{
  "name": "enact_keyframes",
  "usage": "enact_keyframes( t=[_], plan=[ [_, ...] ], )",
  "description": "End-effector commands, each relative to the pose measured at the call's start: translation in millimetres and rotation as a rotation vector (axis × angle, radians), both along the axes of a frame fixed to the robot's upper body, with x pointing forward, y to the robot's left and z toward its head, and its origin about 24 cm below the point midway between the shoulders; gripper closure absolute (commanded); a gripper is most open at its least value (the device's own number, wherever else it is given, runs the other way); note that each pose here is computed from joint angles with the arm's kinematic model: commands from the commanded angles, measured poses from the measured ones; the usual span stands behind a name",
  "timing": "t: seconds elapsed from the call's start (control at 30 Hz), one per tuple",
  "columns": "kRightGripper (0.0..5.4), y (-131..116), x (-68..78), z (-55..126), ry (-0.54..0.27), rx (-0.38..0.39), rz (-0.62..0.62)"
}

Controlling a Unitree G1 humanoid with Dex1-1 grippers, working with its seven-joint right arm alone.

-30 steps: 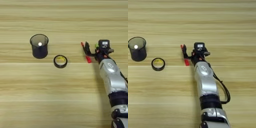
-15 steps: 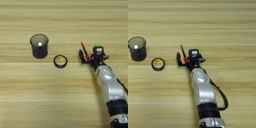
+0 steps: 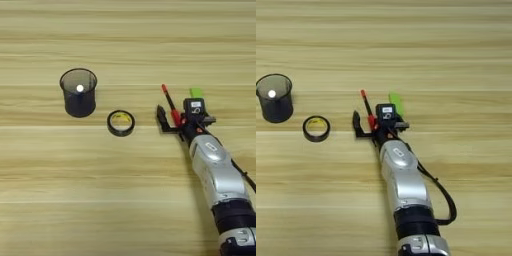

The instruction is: Move the objects on the table

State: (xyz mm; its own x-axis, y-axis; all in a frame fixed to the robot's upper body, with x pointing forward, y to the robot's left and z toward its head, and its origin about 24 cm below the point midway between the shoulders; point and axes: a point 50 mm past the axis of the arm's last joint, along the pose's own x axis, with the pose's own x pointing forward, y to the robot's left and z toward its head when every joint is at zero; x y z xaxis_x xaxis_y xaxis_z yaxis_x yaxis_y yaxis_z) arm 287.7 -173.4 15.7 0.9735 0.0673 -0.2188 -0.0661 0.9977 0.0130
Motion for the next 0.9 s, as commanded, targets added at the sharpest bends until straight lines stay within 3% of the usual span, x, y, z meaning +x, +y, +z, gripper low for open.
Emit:
enact_keyframes(
  t=[0.03,0.33,0.9],
  plan=[
    [0.03,4.8,16.3,29.2,-0.118,-0.008,0.021],
    [0.03,5.0,16.7,25.9,-0.098,-0.006,0.025],
    [2.08,8.6,16.9,20.8,-0.059,-0.014,0.054]
  ],
)
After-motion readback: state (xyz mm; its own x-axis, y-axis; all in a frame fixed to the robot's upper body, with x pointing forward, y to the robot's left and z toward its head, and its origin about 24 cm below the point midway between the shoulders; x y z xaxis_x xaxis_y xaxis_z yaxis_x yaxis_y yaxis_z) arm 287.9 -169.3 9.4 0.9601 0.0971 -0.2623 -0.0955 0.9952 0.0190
